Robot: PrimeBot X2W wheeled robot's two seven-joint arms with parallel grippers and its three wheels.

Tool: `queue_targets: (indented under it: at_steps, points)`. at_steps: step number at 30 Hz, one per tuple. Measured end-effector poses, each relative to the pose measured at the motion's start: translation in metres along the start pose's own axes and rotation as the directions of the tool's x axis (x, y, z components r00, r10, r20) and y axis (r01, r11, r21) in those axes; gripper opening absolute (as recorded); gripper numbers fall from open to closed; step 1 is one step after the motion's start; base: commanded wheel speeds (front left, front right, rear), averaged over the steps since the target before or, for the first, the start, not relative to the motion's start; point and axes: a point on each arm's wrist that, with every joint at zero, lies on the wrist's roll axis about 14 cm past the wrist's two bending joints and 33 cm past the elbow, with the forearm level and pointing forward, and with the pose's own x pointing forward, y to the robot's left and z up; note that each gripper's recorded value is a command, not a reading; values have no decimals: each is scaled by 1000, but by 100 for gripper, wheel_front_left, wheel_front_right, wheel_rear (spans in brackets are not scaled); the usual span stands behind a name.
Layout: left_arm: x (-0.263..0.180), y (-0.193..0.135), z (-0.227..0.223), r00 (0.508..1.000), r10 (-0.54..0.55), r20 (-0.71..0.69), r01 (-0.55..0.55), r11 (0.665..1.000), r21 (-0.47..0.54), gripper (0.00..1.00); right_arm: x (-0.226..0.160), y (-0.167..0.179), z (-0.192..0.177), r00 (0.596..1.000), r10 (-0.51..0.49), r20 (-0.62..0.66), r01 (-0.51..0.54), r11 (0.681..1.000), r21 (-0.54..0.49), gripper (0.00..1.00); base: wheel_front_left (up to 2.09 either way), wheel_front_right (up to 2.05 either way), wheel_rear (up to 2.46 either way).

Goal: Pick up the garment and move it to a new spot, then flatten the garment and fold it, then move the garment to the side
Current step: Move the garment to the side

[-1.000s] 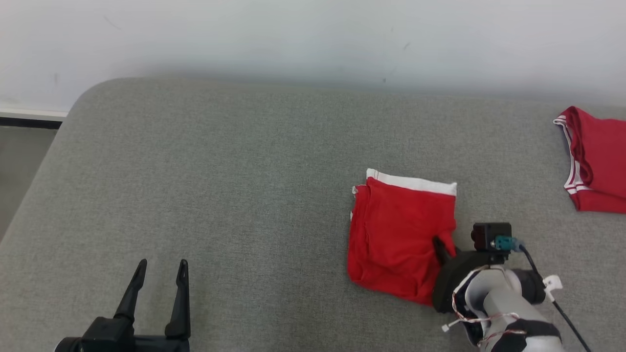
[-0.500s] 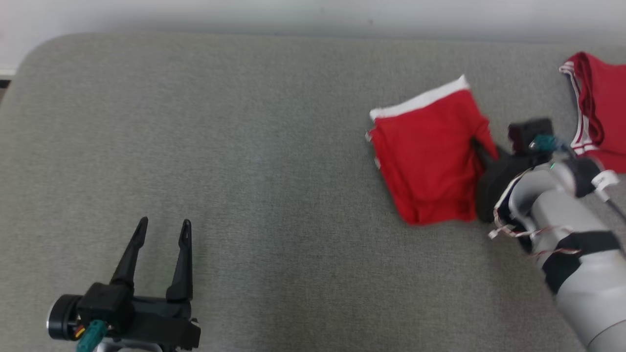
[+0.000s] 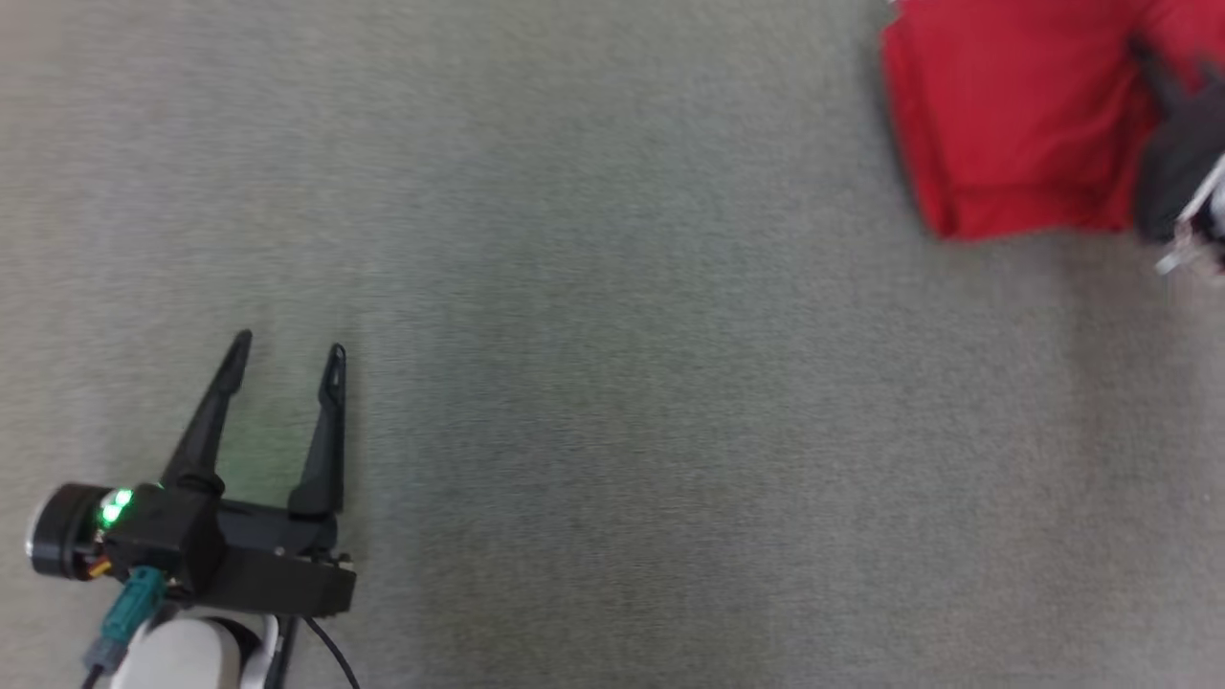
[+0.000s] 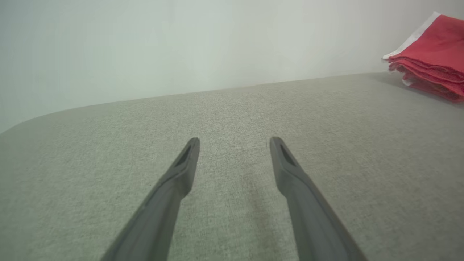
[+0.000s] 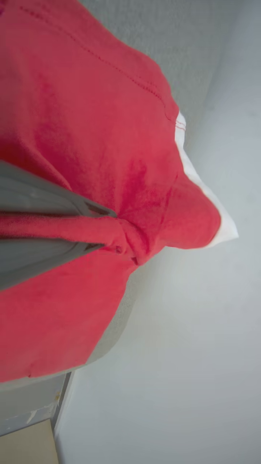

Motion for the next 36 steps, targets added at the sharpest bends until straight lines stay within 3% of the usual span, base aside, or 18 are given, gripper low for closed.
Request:
queue_targets:
  at_steps: [9,16,28,29,30,31,36]
  points:
    - [32,-24,-25,994,-110,-18,110,994,-7,100,-13,-83,-25,982,-164,-96,159,986,-55,0,0,0,0]
    - [42,-35,-34,989,-147,-20,147,989,-14,100,-21,-120,-34,960,-242,-138,229,968,-104,0,0,0,0]
    - [46,-37,-41,987,-156,-27,155,988,-24,100,-11,-137,-45,939,-290,-184,257,949,-182,0,0,0,0]
    - [46,-36,-42,988,-154,-28,153,988,-24,100,-10,-138,-45,939,-290,-182,255,947,-196,4,0,0,0]
    - [46,-36,-42,988,-152,-27,152,988,-24,100,-9,-138,-44,939,-293,-178,257,945,-201,15,0,0,0]
    - [46,-35,-42,988,-149,-28,148,989,-23,100,-7,-139,-42,940,-296,-169,262,945,-196,100,0,0,0]
    - [45,-33,-42,990,-138,-28,137,990,-24,100,-5,-144,-37,940,-309,-141,280,940,-196,100,0,0,0]
